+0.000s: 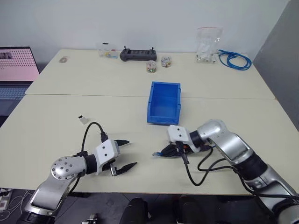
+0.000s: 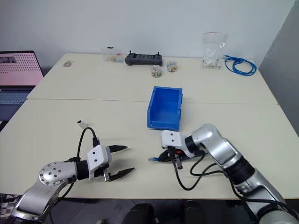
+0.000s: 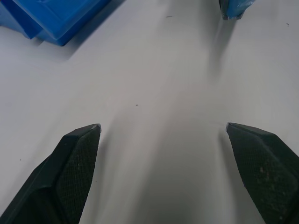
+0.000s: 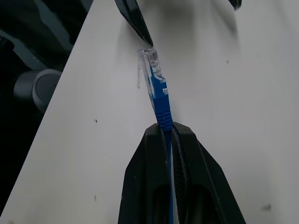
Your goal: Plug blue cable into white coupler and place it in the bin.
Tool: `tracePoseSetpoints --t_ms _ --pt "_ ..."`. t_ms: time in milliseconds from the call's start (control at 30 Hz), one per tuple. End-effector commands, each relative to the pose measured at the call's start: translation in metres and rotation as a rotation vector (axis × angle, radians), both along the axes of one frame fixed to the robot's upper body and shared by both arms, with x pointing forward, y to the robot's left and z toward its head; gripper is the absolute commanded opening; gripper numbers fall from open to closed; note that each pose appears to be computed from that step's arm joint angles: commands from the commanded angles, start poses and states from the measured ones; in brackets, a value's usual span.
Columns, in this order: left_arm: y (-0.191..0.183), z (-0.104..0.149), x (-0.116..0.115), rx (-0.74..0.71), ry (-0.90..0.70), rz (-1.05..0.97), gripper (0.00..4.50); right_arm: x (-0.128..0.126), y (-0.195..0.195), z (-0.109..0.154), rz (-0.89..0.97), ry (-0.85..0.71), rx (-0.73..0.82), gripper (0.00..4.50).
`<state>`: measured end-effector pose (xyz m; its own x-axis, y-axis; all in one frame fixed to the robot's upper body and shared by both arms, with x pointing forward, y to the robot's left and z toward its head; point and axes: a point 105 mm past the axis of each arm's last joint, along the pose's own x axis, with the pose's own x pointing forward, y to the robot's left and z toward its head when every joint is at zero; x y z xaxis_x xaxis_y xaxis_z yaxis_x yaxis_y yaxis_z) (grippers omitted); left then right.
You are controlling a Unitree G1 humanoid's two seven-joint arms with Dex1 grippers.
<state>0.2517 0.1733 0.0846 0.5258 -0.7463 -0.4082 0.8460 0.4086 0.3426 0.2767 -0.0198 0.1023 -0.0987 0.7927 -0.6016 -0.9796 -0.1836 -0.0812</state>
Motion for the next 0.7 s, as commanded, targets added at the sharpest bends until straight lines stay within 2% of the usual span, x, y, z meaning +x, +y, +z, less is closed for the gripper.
tracePoseSetpoints --t_ms 33,233,500,700 --pt "0.002 0.008 0.001 0.016 -0.049 -0.017 4.50 0.000 0.014 -0.002 0.056 0.018 -0.035 0.04" --pt "0.001 0.005 -0.003 0.015 -0.044 -0.022 4.50 0.004 0.031 -0.005 0.093 0.060 -0.057 0.04" --pt "0.024 -0.008 -0.013 0.115 -0.011 -0.011 4.50 0.018 0.040 0.006 0.062 0.073 -0.022 1.97" --pt "0.034 -0.008 -0.010 0.130 -0.017 0.000 4.50 0.024 0.038 0.038 0.021 0.046 0.091 3.38"
